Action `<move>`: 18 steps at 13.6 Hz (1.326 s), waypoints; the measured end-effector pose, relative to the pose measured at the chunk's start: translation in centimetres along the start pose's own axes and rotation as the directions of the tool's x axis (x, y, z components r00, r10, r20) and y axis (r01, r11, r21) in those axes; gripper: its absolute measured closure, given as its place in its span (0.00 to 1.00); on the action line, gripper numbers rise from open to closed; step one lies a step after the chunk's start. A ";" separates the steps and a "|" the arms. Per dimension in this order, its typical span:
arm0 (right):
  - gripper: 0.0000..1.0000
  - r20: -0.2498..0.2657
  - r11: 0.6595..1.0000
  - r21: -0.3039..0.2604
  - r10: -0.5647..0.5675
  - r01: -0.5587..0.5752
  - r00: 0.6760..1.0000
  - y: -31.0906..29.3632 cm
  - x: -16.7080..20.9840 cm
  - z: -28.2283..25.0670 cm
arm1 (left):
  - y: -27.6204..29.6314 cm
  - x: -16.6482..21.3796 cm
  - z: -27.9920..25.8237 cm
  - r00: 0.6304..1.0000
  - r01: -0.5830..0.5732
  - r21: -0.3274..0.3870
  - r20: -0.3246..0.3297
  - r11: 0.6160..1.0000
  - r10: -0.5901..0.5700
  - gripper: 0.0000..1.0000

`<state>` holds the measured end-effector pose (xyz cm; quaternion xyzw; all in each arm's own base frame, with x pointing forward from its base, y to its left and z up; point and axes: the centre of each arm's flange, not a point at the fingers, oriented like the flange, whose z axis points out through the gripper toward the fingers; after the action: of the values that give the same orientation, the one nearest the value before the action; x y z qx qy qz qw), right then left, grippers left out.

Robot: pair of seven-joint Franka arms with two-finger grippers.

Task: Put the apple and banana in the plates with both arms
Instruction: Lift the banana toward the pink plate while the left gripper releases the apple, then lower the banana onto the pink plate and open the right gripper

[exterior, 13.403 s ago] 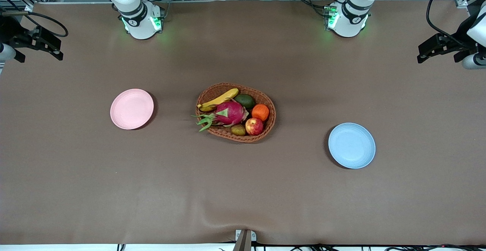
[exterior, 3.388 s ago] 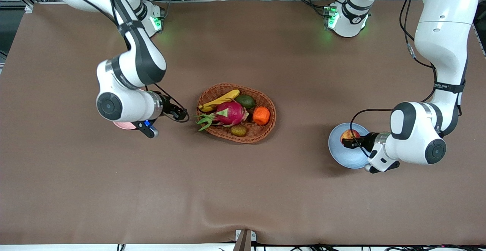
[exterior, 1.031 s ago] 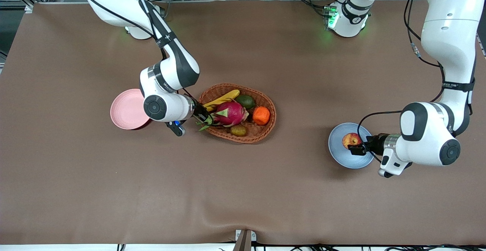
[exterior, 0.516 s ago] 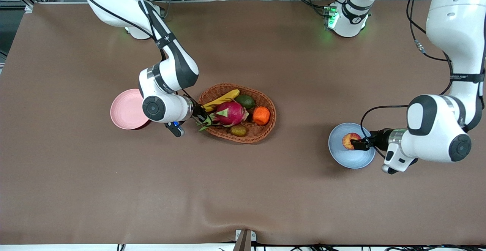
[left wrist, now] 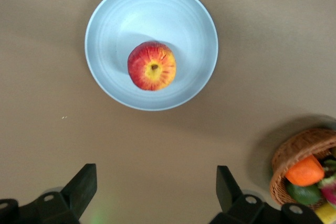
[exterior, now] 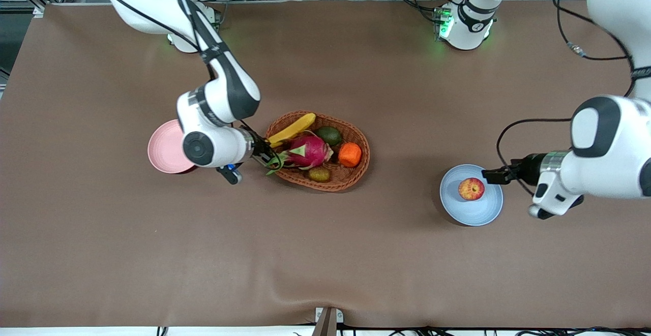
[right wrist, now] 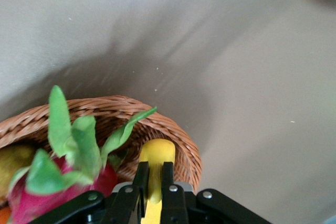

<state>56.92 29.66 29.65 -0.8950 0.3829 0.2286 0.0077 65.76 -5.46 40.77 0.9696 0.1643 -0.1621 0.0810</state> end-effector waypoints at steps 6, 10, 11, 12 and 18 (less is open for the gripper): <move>0.86 0.031 0.966 -0.046 -0.254 0.255 0.967 3.5 2.2 -9.0 | 0.3 -10.1 -13.5 0.982 -0.041 -0.009 -0.186 0.999 0.039 0.00; 0.86 0.003 0.774 -0.118 -0.626 0.621 0.780 9.9 12.3 -12.1 | -0.6 -13.7 -17.7 0.951 -0.061 0.070 -0.298 0.996 0.080 0.00; 0.86 0.003 0.727 -0.150 -0.677 0.670 0.736 10.8 13.6 -12.3 | -0.8 -14.4 -18.4 0.943 -0.085 0.086 -0.314 0.993 0.108 0.00; 0.86 0.002 0.696 -0.184 -0.705 0.694 0.709 11.1 14.1 -12.2 | -0.9 -15.2 -19.1 0.937 -0.102 0.096 -0.324 0.990 0.127 0.00; 0.86 -0.089 0.610 -0.264 -0.786 0.747 0.611 11.9 17.4 -6.1 | -1.6 -17.3 -20.5 0.927 -0.135 0.120 -0.335 0.984 0.168 0.00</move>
<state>61.67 8.28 29.79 -0.9861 -0.0653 0.1510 -0.0223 55.65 -4.69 65.67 0.9955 0.0926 0.0085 0.0170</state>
